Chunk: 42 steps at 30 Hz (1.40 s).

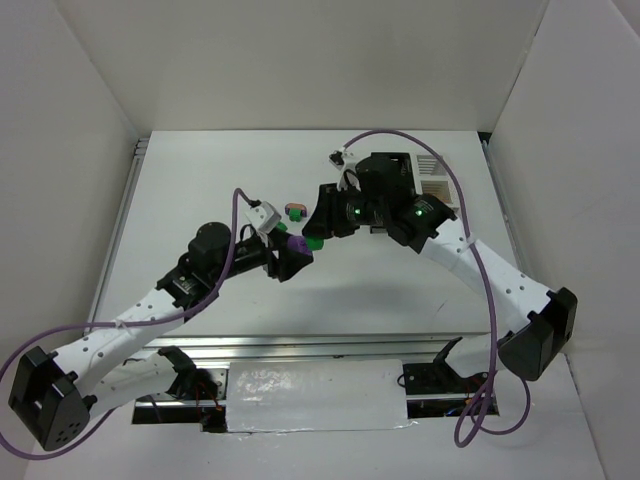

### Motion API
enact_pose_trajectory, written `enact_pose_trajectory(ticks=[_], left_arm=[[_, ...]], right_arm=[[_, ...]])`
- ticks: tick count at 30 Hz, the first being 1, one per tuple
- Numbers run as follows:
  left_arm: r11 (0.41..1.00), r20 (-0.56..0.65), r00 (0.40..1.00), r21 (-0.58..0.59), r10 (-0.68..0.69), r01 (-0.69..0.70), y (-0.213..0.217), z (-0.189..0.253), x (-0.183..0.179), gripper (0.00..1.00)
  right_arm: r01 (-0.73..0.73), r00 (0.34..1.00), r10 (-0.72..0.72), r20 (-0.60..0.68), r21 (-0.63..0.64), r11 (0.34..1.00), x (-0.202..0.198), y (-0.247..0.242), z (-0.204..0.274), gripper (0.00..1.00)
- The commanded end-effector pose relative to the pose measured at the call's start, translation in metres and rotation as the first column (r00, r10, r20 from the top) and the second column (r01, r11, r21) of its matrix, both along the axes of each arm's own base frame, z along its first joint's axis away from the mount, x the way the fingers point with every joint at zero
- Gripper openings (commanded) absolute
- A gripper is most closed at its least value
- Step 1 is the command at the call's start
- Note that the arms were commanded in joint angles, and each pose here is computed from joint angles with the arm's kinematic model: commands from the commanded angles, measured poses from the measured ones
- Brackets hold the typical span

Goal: Sort the legos into containers by color

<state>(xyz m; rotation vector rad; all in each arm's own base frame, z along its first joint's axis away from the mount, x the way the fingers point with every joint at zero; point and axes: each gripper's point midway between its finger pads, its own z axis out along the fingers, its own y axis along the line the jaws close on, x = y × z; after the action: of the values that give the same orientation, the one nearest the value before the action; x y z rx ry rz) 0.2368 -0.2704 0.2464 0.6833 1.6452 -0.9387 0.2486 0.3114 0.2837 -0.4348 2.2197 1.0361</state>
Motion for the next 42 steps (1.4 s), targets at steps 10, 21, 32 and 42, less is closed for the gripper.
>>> enact_pose_trajectory(ticks=[10, 21, 32, 42], left_arm=[[0.997, 0.038, 0.996, -0.014, 0.079, -0.079, 0.004, 0.02, 0.013, 0.0], [0.916, -0.22, 0.896, -0.024, 0.385, -0.4, 0.046, 0.063, 0.023, 0.0], [0.913, -0.185, 0.896, 0.146, 0.403, -0.38, 0.086, 0.061, -0.017, 0.0], [0.926, -0.149, 0.918, 0.138, 0.369, -0.35, 0.09, 0.051, -0.029, 0.0]], right_arm=[[0.251, 0.96, -0.249, 0.131, -0.002, 0.968, 0.054, -0.061, 0.027, 0.0], [0.847, 0.464, -0.729, 0.503, -0.012, 0.531, 0.213, -0.204, 0.028, 0.0], [0.92, 0.329, -0.724, 0.606, -0.033, 0.39, 0.305, -0.228, -0.016, 0.0], [0.919, 0.366, -0.7, 0.613, -0.12, 0.376, 0.332, -0.229, -0.043, 0.09]])
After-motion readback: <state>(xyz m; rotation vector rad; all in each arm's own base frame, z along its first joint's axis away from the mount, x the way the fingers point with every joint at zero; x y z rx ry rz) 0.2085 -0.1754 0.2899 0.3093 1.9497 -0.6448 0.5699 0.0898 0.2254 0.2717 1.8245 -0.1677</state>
